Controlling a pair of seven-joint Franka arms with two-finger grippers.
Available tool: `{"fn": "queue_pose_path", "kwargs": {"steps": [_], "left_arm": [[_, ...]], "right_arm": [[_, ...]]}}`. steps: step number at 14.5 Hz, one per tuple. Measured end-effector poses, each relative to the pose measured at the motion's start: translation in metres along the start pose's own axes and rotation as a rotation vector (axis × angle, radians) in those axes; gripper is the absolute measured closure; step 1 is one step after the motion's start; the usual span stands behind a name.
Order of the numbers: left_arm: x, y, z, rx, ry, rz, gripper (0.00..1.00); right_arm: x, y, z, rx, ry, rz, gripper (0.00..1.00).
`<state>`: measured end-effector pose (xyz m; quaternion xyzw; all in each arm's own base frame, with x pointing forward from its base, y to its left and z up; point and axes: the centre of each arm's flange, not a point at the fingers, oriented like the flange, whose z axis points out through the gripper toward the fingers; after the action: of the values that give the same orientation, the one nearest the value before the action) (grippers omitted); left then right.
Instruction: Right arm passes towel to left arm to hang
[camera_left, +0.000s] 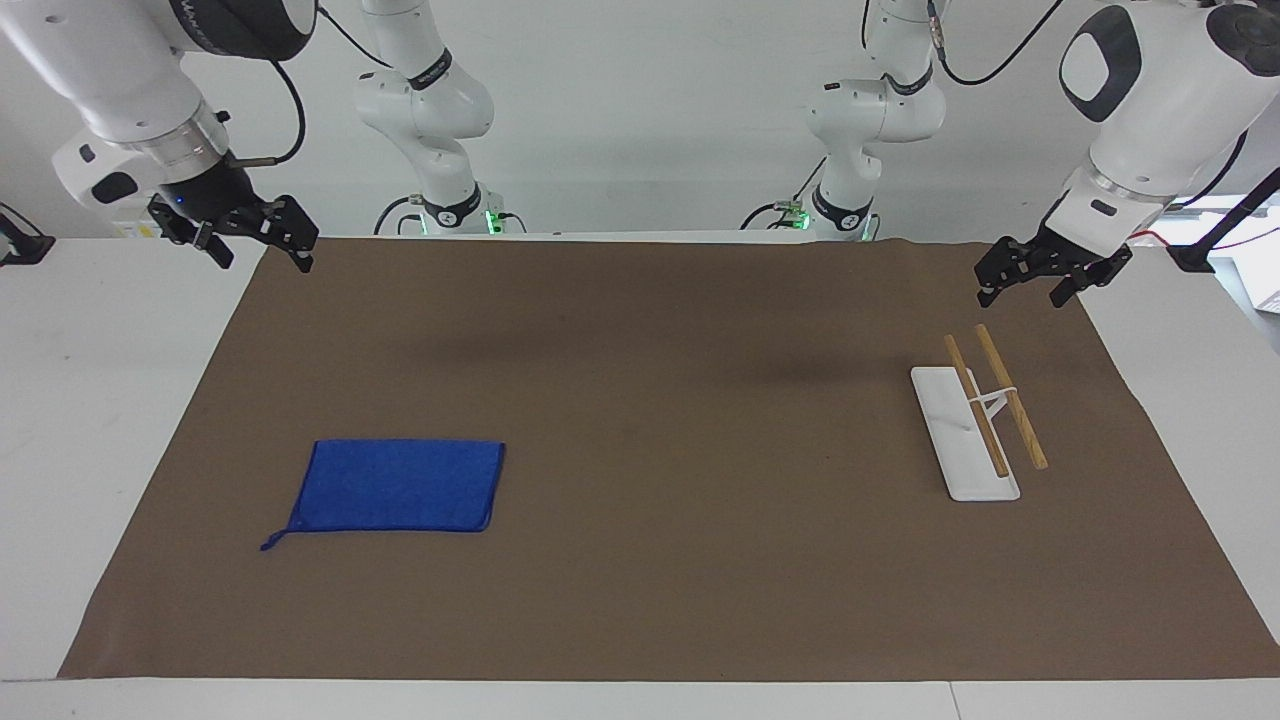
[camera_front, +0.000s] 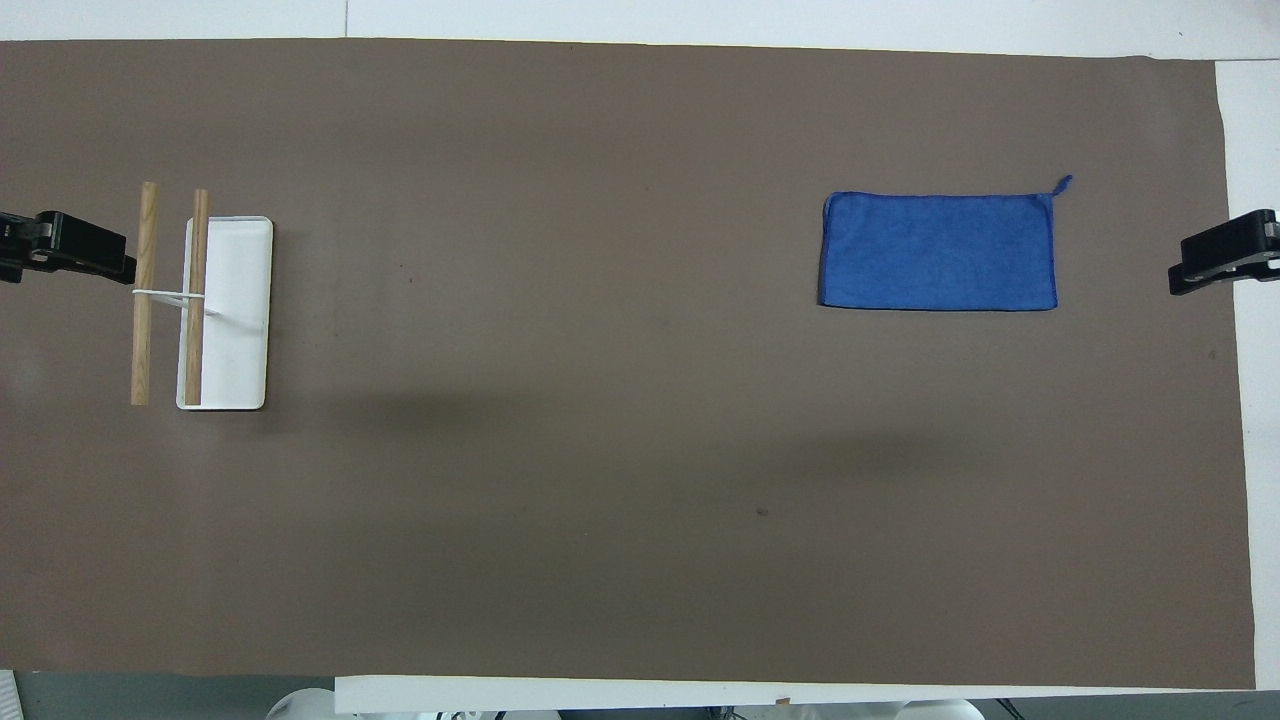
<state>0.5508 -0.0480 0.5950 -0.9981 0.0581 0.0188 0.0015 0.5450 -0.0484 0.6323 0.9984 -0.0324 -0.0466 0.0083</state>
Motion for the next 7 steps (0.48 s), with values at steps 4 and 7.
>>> {"fn": "queue_pose_path", "kwargs": {"steps": [4, 7], "left_arm": [[0.0, 0.0, 0.0, 0.0, 0.0, 0.0, 0.0], [0.0, 0.0, 0.0, 0.0, 0.0, 0.0, 0.0]], "right_arm": [[-0.0002, -0.0008, 0.0005, 0.0, -0.003, -0.001, 0.0], [-0.0002, -0.0015, 0.0027, 0.001, -0.009, -0.003, 0.0]]}}
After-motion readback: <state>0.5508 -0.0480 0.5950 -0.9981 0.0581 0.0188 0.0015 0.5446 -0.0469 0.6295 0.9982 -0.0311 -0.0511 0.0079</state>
